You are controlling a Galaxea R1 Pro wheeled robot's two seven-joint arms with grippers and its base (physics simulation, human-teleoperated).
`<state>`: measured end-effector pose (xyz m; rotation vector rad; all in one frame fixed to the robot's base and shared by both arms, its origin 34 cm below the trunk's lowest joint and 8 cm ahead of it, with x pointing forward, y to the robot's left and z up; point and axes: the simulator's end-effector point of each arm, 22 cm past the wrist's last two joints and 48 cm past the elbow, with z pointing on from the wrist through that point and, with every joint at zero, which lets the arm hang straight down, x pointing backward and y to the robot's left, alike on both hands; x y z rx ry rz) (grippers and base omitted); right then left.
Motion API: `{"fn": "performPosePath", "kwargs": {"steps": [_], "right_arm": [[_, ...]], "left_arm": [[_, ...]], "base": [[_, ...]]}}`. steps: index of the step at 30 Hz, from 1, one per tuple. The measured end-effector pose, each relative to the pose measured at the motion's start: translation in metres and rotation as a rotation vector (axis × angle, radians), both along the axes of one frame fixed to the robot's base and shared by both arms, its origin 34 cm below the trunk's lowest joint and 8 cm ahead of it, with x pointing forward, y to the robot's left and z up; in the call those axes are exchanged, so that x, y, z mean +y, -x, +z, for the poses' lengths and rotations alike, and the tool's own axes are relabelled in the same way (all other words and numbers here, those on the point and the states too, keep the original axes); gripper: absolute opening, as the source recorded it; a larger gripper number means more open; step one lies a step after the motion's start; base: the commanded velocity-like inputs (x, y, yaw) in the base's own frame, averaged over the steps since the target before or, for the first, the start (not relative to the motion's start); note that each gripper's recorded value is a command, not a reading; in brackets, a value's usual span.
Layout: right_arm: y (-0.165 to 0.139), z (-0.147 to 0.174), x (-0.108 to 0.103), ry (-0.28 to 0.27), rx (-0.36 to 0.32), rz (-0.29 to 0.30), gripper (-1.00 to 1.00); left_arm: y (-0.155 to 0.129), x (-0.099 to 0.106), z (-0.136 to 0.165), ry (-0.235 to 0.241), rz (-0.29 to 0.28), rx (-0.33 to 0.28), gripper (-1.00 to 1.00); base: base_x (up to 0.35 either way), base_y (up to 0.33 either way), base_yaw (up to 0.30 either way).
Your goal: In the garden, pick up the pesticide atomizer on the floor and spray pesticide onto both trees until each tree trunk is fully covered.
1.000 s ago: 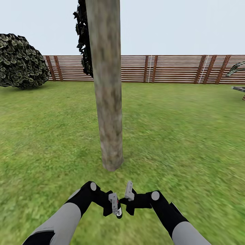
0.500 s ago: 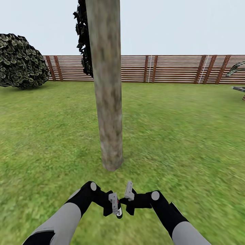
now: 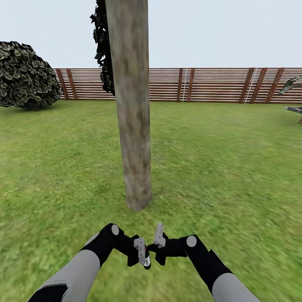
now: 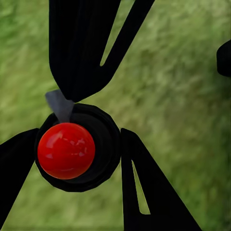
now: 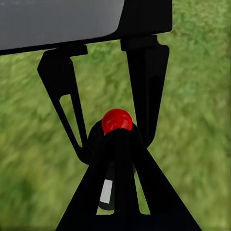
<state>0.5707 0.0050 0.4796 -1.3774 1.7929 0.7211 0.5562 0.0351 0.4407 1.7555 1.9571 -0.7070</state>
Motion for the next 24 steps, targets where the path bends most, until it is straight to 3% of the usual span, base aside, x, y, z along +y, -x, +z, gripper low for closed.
{"fn": "performPosePath", "kwargs": {"steps": [24], "right_arm": [[0.0003,-0.0003,0.0001,0.002,-0.001,0.002,-1.00]], "left_arm": [[-0.0011,-0.0016,0.0019,0.010,-0.011,-0.012,-1.00]], "base": [[0.000,0.000,0.000]]}}
